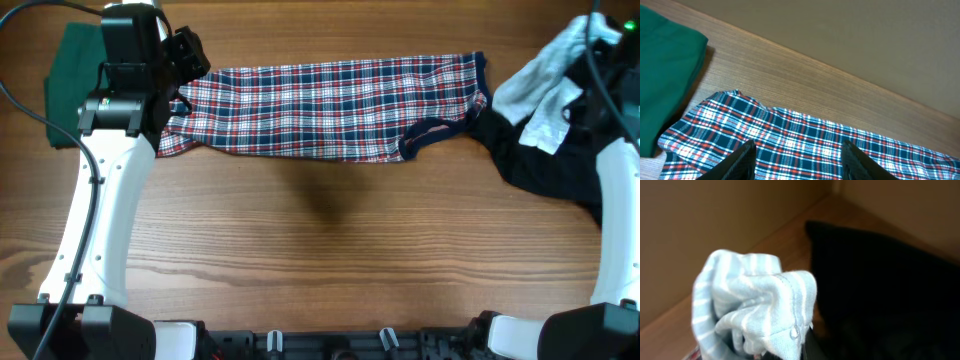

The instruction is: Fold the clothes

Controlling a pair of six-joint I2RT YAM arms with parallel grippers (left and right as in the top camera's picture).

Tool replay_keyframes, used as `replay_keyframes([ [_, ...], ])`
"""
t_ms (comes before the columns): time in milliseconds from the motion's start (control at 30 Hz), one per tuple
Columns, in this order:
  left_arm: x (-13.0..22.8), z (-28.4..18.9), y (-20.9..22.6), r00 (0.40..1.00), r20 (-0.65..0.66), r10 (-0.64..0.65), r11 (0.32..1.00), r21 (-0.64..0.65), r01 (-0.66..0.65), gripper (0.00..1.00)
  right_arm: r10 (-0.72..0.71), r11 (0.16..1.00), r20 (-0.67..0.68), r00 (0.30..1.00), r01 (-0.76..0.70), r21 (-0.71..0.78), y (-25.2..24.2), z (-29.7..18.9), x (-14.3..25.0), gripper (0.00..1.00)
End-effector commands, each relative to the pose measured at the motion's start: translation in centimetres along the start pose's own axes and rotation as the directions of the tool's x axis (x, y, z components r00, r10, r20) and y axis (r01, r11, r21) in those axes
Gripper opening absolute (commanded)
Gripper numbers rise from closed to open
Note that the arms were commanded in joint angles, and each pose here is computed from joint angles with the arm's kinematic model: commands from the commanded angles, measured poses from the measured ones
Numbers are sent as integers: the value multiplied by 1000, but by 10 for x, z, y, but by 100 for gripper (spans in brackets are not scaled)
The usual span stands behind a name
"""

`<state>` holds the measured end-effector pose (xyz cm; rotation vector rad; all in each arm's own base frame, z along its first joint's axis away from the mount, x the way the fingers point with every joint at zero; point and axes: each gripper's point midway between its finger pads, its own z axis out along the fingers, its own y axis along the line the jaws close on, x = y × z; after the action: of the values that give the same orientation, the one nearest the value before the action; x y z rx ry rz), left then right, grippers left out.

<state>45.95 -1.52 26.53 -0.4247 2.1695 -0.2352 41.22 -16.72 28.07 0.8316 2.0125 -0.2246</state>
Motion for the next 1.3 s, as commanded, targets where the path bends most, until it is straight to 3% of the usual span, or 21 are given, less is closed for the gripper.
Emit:
replay_keyframes([
  [0, -10, -8, 1, 1000, 31, 1, 1000, -2, -1, 54, 95, 993, 55, 994, -99, 71, -33, 2, -21, 4],
  [233, -9, -8, 1, 1000, 28, 1, 1000, -3, -1, 55, 212, 960, 26, 977, -214, 181, -88, 19, -15, 4],
  [267, -9, -8, 1, 1000, 28, 1, 1000, -3, -1, 55, 212, 963, 10, 977, -210, 169, -89, 23, -13, 17],
  [333, -8, -8, 1, 1000, 25, 1, 1000, -4, -1, 55, 209, 966, -21, 978, -203, 162, -88, 29, -6, 89],
  [367, -8, -8, 1, 1000, 24, -2, 1000, -5, 2, 55, 208, 965, -31, 978, -201, 167, -88, 31, -3, 100],
  [567, -6, -8, 2, 1000, 18, -2, 1000, -8, 2, 55, 181, 978, -57, 982, -174, 118, -79, 31, -1, 100],
  [800, -6, -8, 2, 1000, 17, -1, 1000, -7, 1, 55, 1, 975, -134, 991, -31, -222, -15, 13, 4, 100],
  [1000, -5, -8, 2, 1000, 13, -1, 1000, -8, 1, 56, -160, 929, -349, 923, 22, -369, 33, 1, 76, 96],
  [1133, -4, -8, 2, 1000, 10, -1, 1000, -10, 1, 56, -262, 931, -460, 848, 98, -350, 43, 11, 132, 63],
  [1200, -4, -8, 3, 1000, 7, -1, 1000, -11, 1, 56, -281, 940, -517, 809, 125, -317, 42, 19, 158, 31],
  [1267, -3, -8, 3, 1000, 7, -1, 1000, -11, 1, 56, -255, 956, -572, 779, 114, -271, 37, 25, 178, 15],
])
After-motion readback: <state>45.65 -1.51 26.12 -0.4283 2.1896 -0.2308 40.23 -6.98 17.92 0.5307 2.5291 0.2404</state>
